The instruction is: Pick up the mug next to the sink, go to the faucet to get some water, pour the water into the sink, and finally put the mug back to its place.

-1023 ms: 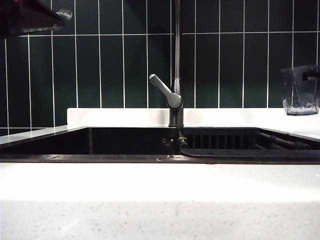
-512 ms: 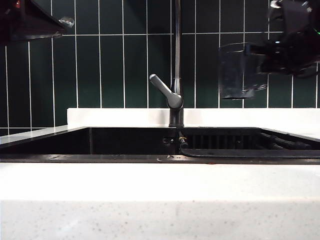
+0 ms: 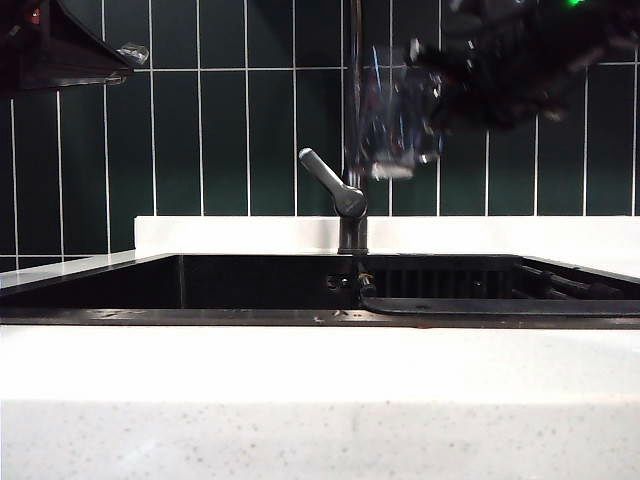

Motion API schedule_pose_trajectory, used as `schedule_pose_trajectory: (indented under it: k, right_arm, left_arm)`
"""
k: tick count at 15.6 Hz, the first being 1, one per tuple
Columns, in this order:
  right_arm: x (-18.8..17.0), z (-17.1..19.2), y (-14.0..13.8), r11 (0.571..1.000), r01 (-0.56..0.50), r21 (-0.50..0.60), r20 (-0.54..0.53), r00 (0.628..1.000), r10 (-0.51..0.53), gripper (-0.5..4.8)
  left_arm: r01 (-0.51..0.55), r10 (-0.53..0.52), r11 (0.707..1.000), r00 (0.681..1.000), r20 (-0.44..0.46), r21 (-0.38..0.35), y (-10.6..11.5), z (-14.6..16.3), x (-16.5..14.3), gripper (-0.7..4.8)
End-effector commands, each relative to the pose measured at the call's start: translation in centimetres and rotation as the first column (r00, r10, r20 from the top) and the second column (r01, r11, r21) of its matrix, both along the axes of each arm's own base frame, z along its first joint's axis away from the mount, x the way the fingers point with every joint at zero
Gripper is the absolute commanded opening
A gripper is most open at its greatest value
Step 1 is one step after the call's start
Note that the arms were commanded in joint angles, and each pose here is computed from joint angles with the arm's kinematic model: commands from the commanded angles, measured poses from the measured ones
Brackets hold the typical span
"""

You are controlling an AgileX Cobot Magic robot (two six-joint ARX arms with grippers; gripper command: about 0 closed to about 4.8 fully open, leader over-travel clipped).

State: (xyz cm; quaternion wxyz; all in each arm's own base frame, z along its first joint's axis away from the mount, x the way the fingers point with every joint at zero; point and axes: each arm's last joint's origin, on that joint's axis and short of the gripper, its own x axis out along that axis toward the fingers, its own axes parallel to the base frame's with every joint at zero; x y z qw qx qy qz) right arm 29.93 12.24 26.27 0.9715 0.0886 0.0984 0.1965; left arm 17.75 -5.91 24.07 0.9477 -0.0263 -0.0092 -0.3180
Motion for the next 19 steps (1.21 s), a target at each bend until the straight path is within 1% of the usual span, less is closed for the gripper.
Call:
schedule_pose_trajectory:
  k: [1,4,9,11,14,17,19]
  right_arm:
    - [0.3,2.2,0.5,0.998,-0.062,0.016,0.025,0.998,0.062,-0.03]
    - [0.7,4.2,0.8,0.993,-0.113,0.018,0.019,0.993,0.113,-0.03]
    - [2.0,4.9,1.6,0.984,-0.176,0.027,0.000,0.984,0.176,-0.03]
    - [2.8,5.3,1.9,0.984,-0.179,0.025,-0.010,0.984,0.179,-0.03]
    - [4.0,6.1,2.5,0.977,-0.213,0.030,-0.014,0.977,0.213,-0.03]
    - [4.5,6.8,2.7,0.975,-0.220,0.032,-0.004,0.975,0.220,-0.03]
    - [4.8,7.4,2.9,0.974,-0.227,0.030,0.002,0.974,0.227,-0.03]
  left_arm:
    - [0.008,-0.008,1.000,1.000,0.011,-0.004,0.0,0.2,0.0,0.66]
    - [0.018,-0.018,1.000,1.000,0.009,-0.003,-0.1,0.2,0.0,0.66]
    - [0.030,-0.029,1.000,0.999,-0.034,0.008,-0.3,-0.6,0.7,0.66]
    - [0.046,-0.045,0.999,0.998,-0.040,0.010,-0.4,-0.5,1.1,0.66]
    - [0.052,-0.052,0.999,0.998,-0.041,0.014,-0.8,0.2,2.6,0.66]
    - [0.058,-0.058,0.998,0.998,-0.028,0.028,-1.1,0.6,3.3,0.66]
    - [0.068,-0.066,0.997,0.997,-0.045,0.034,-1.2,0.3,3.8,0.66]
